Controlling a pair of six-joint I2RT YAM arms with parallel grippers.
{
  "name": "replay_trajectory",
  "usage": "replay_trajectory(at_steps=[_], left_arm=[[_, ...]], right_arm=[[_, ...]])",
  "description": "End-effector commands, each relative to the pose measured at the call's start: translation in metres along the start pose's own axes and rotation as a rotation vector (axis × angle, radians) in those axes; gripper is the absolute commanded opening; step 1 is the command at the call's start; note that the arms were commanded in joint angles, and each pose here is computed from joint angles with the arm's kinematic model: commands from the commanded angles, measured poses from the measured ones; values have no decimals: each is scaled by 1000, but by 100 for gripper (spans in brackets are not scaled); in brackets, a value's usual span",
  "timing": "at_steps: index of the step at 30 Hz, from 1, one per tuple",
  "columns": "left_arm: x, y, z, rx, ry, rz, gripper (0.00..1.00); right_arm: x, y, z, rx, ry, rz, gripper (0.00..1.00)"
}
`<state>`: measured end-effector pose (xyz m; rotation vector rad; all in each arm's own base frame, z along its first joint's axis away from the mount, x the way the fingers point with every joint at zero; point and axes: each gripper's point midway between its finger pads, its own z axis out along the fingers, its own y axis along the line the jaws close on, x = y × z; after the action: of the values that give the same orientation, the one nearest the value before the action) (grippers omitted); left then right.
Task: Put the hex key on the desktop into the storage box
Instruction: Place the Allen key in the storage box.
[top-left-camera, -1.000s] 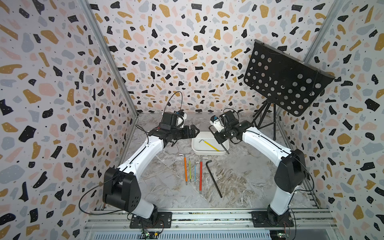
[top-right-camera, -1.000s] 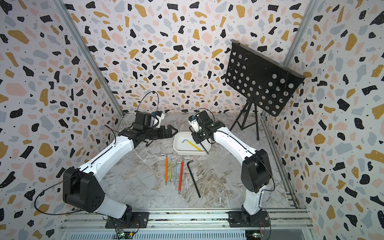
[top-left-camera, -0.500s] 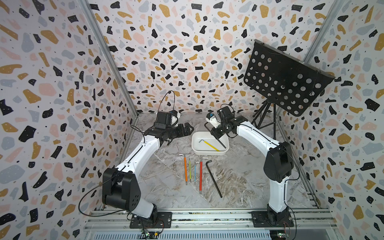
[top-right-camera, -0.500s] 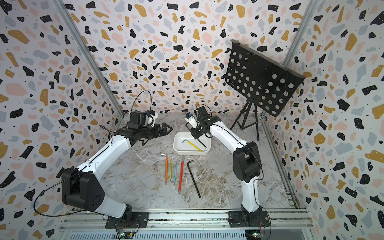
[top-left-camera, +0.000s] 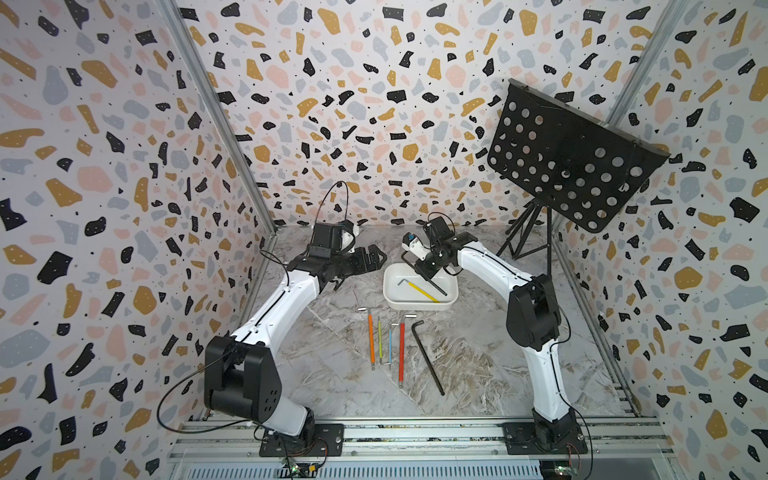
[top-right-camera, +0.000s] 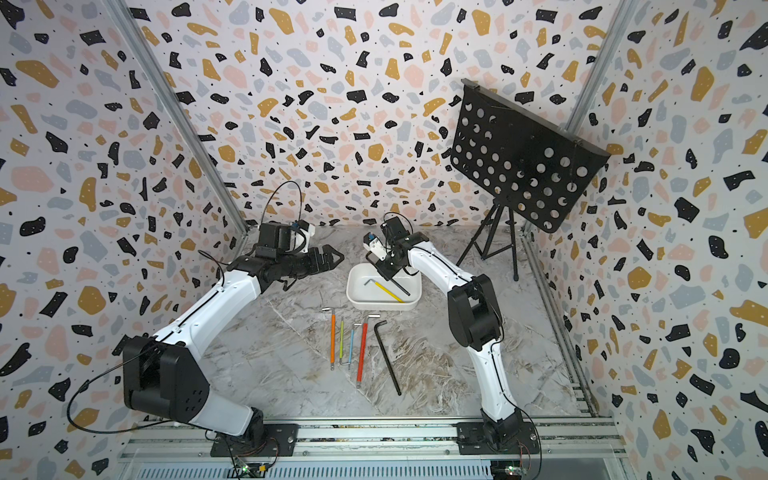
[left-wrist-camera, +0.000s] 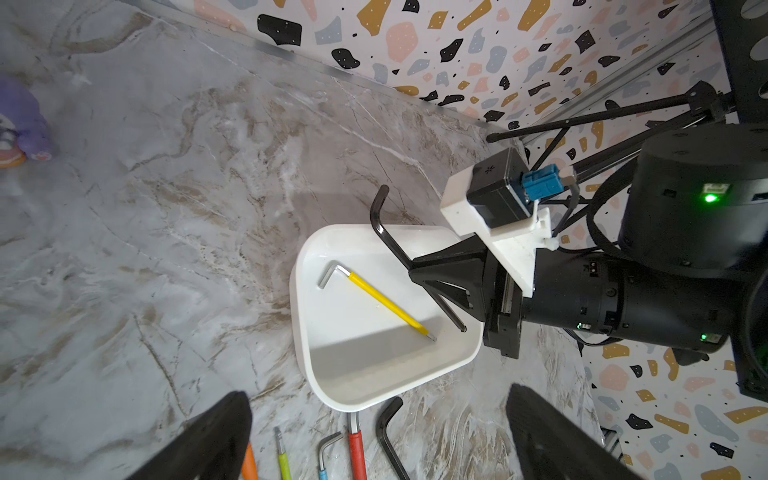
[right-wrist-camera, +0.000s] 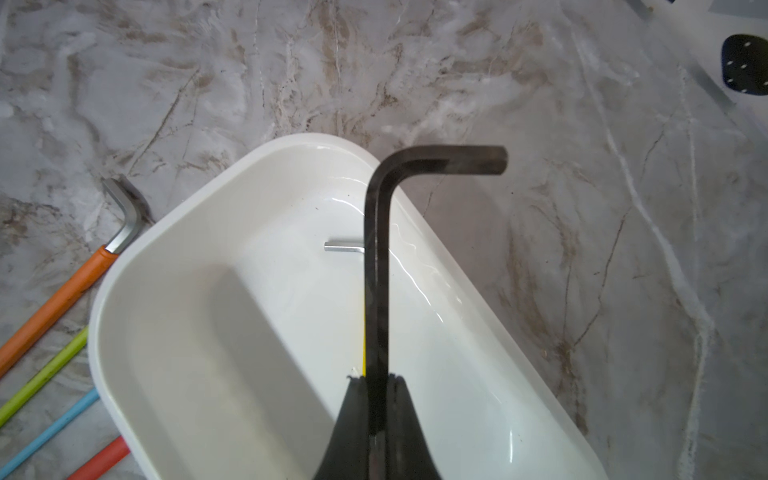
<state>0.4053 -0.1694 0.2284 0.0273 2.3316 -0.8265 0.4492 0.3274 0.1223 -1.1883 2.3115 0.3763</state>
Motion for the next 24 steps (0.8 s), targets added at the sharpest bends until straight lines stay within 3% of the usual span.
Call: replay_trajectory(at_steps=[1,19,24], left_arm=[[-4,3,3,6,-16,-9,100],[-2,3,4,22,-6,-27,100],[-2,2,5,32,0,-35,100]], right_arm=[[-17,10,-18,-40,-59,-44,0],[23,37,15,-141,31,4,0],[27,40,16,-156,41,23,11]])
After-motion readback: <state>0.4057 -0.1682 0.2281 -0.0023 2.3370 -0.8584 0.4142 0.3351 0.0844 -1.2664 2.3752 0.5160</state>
